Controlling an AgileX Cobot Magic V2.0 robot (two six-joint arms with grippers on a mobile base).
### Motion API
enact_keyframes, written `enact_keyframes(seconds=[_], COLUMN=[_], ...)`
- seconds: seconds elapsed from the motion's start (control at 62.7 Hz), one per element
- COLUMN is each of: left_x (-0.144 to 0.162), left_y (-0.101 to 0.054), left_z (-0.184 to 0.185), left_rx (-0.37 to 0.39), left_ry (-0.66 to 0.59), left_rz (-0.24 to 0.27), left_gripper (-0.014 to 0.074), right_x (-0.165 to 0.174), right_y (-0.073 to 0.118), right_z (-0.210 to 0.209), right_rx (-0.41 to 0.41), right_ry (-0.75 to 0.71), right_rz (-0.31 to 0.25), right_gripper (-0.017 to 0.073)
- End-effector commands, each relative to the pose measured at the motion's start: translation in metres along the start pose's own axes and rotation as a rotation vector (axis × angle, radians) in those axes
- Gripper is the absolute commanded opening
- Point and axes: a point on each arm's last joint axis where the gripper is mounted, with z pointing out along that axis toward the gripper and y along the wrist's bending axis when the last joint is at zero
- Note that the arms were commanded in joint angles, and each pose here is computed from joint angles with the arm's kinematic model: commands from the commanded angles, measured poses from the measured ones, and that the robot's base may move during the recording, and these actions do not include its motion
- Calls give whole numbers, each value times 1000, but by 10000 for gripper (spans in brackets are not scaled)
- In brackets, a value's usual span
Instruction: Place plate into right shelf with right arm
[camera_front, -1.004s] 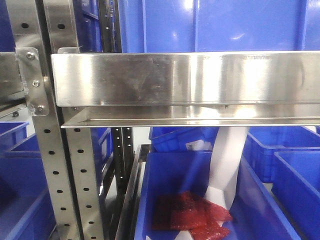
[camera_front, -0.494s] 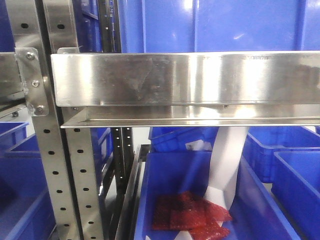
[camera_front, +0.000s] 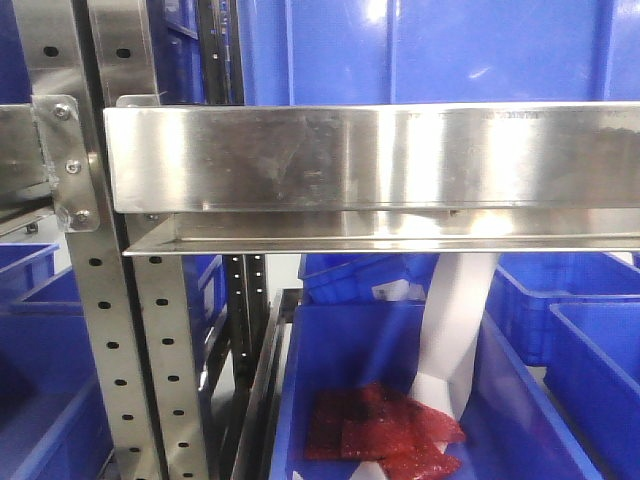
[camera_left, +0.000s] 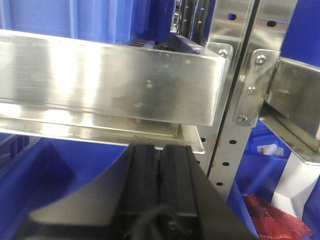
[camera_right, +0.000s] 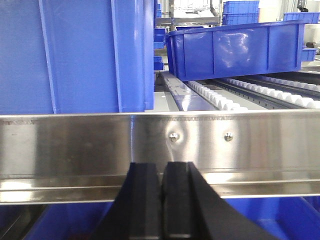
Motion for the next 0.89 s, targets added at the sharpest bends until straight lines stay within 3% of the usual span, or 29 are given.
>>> enact_keyframes(seconds=[0.0, 0.877], left_x=[-5, -5], left_y=[1, 1], left_z=[-1, -1], left_rx=[-12, -12], left_ry=[-89, -89], left_rz=[-15, -15], left_gripper=[-128, -128], right_x=[-15, -15], right_y=[0, 0], right_z=[-3, -3], right_rx=[6, 2], right_ry=[-127, -126], right_rz=[-18, -24], right_gripper=[54, 54])
